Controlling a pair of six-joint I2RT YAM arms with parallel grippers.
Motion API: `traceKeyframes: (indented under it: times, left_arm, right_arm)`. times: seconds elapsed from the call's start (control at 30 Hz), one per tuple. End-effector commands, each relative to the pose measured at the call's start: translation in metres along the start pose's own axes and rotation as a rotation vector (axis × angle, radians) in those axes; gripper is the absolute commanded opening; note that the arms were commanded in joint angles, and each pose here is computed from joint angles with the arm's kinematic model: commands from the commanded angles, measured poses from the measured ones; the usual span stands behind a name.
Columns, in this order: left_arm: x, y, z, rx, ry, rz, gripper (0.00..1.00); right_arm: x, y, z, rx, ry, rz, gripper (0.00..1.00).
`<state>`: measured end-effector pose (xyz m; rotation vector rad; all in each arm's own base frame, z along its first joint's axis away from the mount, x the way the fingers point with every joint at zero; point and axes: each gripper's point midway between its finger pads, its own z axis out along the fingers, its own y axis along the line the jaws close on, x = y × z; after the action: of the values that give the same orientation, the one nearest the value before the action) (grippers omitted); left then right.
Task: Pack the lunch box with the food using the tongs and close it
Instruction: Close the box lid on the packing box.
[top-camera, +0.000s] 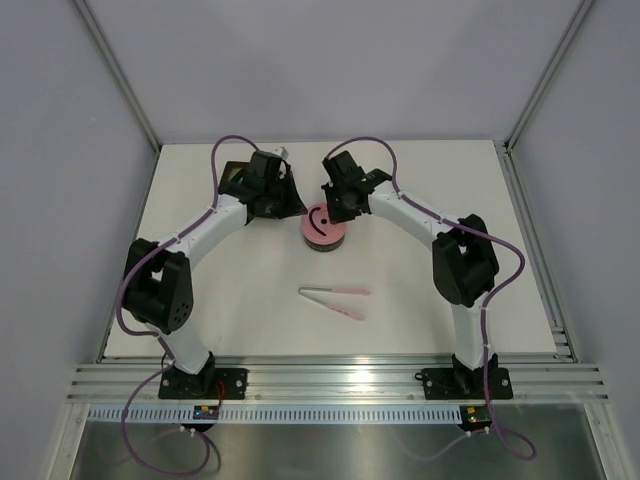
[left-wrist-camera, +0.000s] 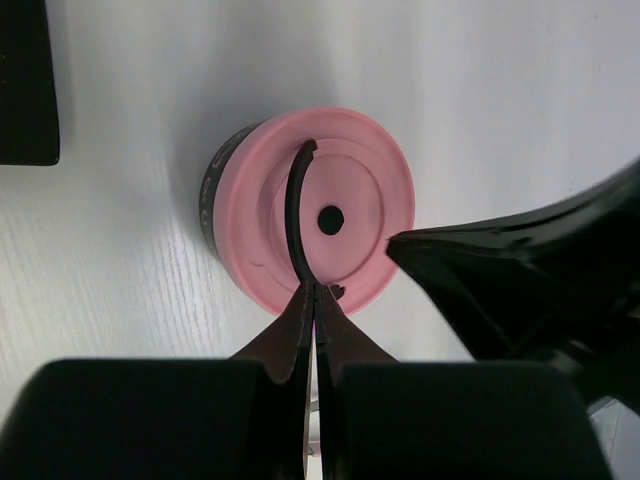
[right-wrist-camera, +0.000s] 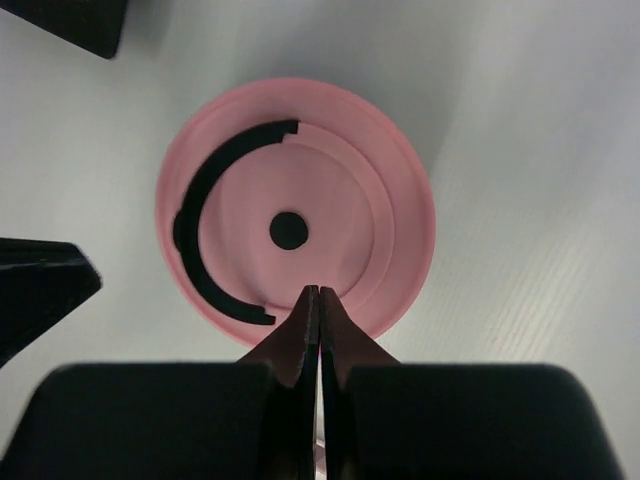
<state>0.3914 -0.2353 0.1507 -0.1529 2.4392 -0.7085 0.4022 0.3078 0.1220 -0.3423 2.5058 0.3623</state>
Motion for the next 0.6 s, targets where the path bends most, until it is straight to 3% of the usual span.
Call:
traceKeyframes:
  times: [0.0,0.23,0.57]
  left_arm:
    - [-0.009,-0.021,0.008,0.072,-0.003,0.018,0.00]
    - [0.002,-0.024,0.027,0.105,0.038,0.004,0.00]
    - [0.020,0.004,0.055,0.014,0.095,-0.004,0.00]
  right_arm:
    - [0.025,0.003,0.018,-0.008,0.066,0.006,0.00]
    - [0.016,0.001,0.010,0.004,0.048,-0.014,0.00]
    - [0.000,0.007,-0.006,-0.018,-0.004,-0.009,0.00]
